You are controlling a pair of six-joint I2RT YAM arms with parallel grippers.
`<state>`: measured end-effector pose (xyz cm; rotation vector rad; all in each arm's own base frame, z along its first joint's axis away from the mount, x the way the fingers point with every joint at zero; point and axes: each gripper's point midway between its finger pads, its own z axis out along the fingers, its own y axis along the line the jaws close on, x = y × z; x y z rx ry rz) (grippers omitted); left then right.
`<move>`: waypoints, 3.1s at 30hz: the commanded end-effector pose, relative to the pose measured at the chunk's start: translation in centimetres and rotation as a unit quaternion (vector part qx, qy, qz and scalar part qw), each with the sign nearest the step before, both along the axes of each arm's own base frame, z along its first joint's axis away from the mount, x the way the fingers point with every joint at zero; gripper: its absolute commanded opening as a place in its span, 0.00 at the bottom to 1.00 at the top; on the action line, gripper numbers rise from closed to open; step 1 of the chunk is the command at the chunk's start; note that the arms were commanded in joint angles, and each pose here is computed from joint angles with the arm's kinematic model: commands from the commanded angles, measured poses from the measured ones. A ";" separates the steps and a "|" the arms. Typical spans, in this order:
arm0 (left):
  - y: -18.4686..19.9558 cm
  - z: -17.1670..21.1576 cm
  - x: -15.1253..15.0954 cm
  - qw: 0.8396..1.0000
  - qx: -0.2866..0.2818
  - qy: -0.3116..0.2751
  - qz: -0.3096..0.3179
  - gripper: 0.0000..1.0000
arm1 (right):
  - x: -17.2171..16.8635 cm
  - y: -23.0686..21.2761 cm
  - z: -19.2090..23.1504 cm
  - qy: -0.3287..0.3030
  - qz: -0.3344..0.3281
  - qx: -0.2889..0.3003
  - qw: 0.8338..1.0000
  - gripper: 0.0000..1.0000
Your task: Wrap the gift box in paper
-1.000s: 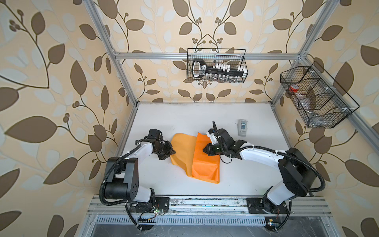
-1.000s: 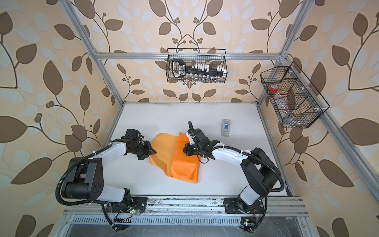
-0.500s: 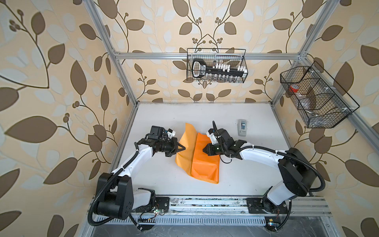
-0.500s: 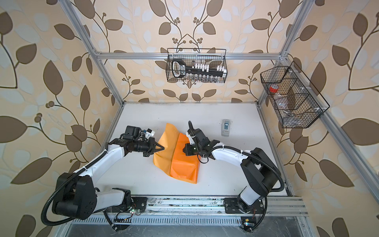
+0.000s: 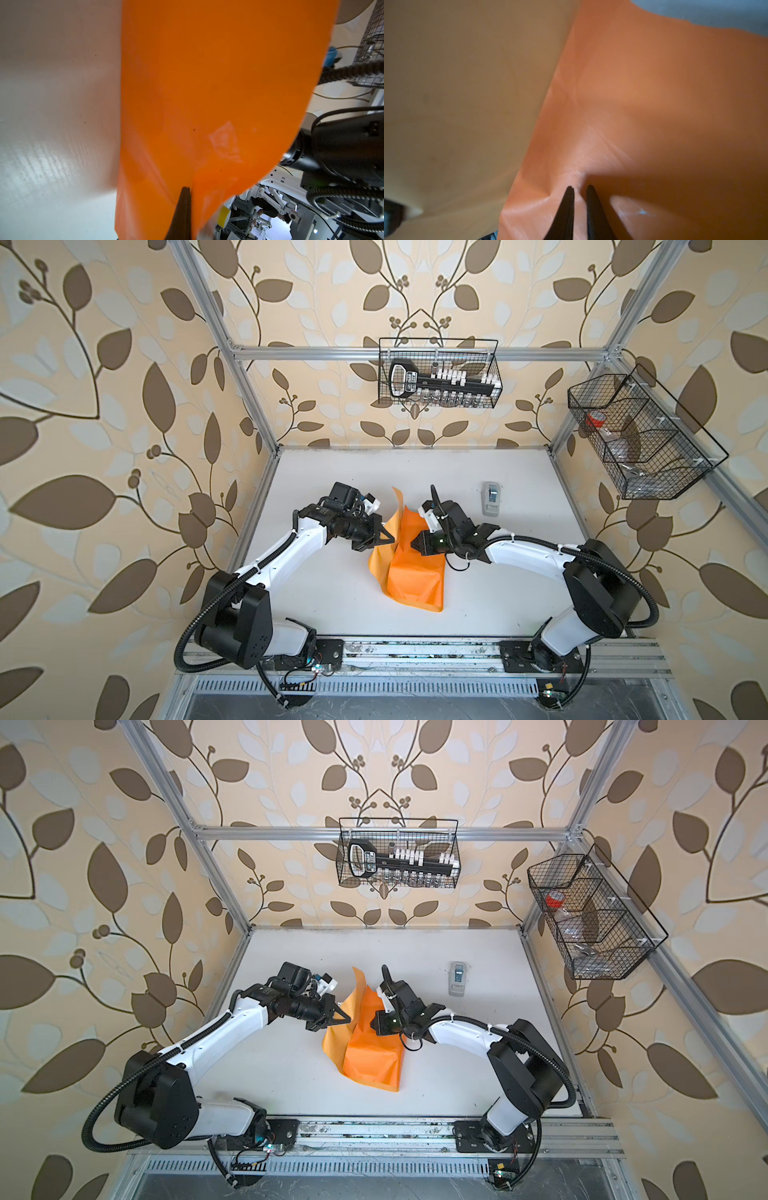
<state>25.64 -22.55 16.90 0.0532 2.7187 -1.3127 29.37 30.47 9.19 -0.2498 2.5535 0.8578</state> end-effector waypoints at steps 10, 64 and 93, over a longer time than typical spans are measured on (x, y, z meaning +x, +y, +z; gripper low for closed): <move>1.9 -0.5 0.2 0.990 0.138 -0.011 0.019 0.00 | -1.7 -1.9 -4.0 0.057 -0.009 -0.049 0.997 0.16; 2.0 -0.1 -0.3 0.992 0.109 -0.021 0.054 0.00 | 0.4 2.8 -4.6 0.068 -0.008 -0.019 0.998 0.20; -0.1 -0.9 -1.2 0.992 0.123 -0.007 0.027 0.00 | -1.1 0.7 -6.0 0.105 -0.041 0.060 0.992 0.21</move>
